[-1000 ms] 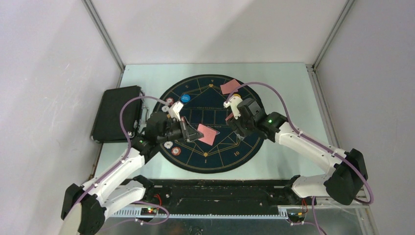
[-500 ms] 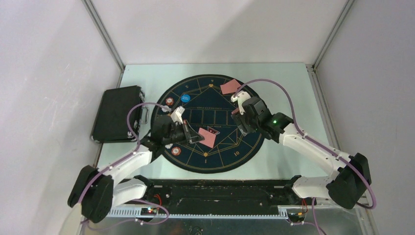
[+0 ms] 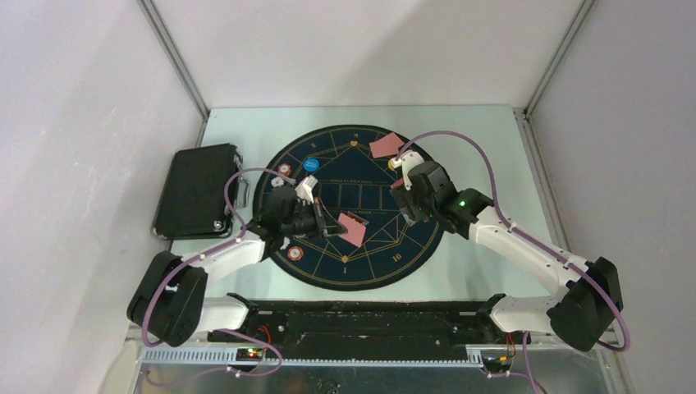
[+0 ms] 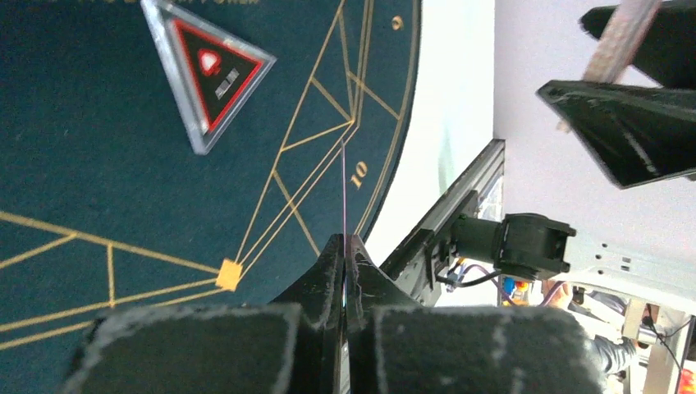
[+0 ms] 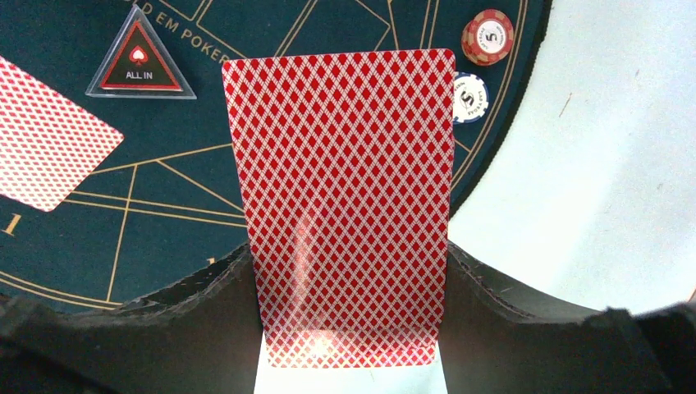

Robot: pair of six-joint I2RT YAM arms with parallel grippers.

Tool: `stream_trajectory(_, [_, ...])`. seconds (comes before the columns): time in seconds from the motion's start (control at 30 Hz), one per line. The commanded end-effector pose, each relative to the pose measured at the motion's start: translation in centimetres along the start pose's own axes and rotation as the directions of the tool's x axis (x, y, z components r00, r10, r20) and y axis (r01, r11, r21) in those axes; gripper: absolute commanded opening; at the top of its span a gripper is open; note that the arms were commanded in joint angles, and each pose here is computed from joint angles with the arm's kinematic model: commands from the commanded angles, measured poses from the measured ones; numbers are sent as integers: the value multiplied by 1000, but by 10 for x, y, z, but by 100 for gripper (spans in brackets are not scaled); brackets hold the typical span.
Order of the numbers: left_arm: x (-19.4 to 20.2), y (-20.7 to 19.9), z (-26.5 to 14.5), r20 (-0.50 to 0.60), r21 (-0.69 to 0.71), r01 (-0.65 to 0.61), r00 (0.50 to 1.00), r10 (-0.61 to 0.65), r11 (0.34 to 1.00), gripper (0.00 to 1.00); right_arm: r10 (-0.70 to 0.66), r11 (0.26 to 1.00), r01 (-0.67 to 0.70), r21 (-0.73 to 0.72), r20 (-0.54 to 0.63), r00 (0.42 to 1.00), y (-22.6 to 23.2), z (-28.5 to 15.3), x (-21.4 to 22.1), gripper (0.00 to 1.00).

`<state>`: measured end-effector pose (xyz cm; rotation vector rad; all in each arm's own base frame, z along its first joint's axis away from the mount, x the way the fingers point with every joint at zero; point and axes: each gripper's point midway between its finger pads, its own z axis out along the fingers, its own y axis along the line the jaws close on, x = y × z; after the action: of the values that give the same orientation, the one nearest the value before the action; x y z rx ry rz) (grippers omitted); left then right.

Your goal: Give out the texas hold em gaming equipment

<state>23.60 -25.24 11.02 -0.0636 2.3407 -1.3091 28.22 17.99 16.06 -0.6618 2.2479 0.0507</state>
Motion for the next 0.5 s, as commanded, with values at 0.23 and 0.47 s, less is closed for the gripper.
stream_trajectory(0.23, [23, 71, -40, 20, -243, 83, 997, -80, 966, 0, 43, 999, -45, 18, 66, 997, -7, -4, -16, 0])
stream_trajectory(0.47, [15, 76, -55, 153, -264, 125, 984, -87, 956, 0, 46, 999, -47, 15, 58, 997, -7, 0, -15, 0])
